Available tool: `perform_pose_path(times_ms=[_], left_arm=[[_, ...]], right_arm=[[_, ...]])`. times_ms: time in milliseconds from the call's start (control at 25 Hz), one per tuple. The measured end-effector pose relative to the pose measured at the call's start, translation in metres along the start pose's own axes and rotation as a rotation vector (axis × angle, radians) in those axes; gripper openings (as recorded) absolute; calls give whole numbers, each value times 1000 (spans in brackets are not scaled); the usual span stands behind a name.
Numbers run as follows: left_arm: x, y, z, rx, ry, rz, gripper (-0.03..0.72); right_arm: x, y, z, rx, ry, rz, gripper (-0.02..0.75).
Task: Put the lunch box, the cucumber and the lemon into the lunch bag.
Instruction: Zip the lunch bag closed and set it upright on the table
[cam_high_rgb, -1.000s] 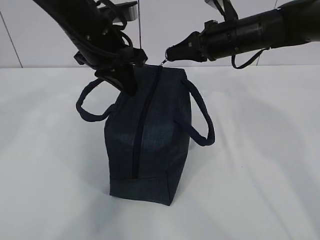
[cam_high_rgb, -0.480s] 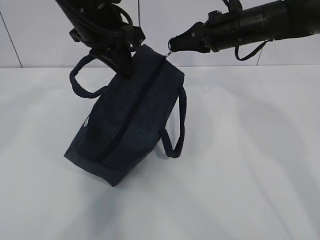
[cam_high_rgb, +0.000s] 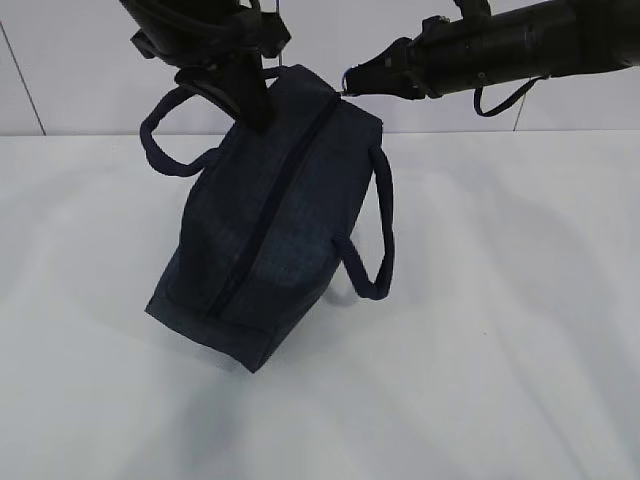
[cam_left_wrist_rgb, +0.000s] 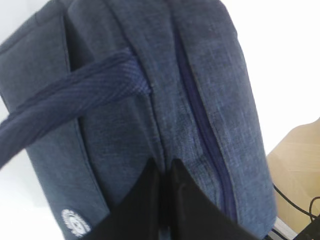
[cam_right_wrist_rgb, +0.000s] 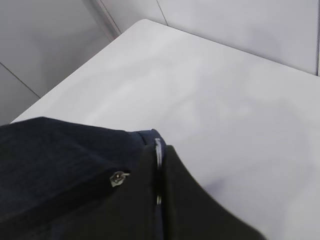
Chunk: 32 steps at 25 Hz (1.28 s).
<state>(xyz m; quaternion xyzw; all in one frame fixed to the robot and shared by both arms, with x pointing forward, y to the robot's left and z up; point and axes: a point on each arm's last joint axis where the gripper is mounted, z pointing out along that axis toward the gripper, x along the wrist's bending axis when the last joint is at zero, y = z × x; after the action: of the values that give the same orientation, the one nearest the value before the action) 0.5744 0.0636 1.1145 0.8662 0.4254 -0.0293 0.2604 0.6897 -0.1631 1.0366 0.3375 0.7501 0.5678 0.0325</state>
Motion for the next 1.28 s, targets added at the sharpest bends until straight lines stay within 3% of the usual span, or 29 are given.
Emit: perform_pose_path(times_ms=[520, 880, 1280], left_arm=[[-45, -5, -20, -39, -39, 84, -5], [-53, -9, -47, -99, -46, 94, -5], [-54, -10, -49, -104, -46, 93, -5]], right_arm=[[-14, -8, 1, 3, -37, 29, 7], [-11, -6, 0, -12, 4, 44, 7], [-10, -4, 1, -43, 24, 75, 7]])
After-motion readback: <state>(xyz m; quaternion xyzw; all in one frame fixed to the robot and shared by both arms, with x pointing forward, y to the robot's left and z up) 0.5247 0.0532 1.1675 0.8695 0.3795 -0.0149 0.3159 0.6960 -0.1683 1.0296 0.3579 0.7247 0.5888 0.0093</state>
